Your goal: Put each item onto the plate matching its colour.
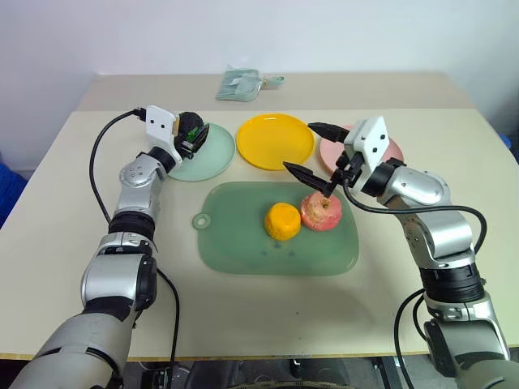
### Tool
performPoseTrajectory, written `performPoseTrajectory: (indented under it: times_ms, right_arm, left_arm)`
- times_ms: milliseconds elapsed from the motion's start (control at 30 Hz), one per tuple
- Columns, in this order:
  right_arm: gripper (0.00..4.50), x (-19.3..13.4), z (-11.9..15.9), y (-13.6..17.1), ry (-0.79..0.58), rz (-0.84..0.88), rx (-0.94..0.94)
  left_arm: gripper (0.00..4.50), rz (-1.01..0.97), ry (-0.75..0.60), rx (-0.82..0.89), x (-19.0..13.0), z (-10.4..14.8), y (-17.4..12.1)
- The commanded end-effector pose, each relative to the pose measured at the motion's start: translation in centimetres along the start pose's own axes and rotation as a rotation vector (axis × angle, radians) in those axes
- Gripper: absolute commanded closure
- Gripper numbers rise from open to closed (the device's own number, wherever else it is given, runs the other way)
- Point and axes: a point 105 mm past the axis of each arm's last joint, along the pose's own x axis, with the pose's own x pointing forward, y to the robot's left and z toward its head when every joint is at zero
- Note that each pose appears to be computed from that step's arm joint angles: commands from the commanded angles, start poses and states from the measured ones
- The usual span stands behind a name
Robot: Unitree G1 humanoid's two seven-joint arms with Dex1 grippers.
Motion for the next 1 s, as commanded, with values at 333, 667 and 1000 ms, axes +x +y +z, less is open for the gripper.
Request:
performPoseTrajectory:
  times_ms: [333, 667, 1000]
  right_arm:
    - [0.00, 1.5, 0.9, 0.5, -0.031, -0.037, -0.003]
    - [0.00, -1.2, 1.1, 4.3, 0.022, 0.256, 0.055]
    - [0.00, -0.1, -2.6, 7.1, 0.276, 0.398, -0.048]
  left_arm:
    - [0.03, 0.042, 0.001, 0.030, 1.0, 1.0, 0.7]
    - [0.03, -0.636, -0.297, -0.080, -4.8, 6.4, -3.9]
    - [0.03, -0.973, -0.024, -0.106, -14.2, 4.3, -5.3]
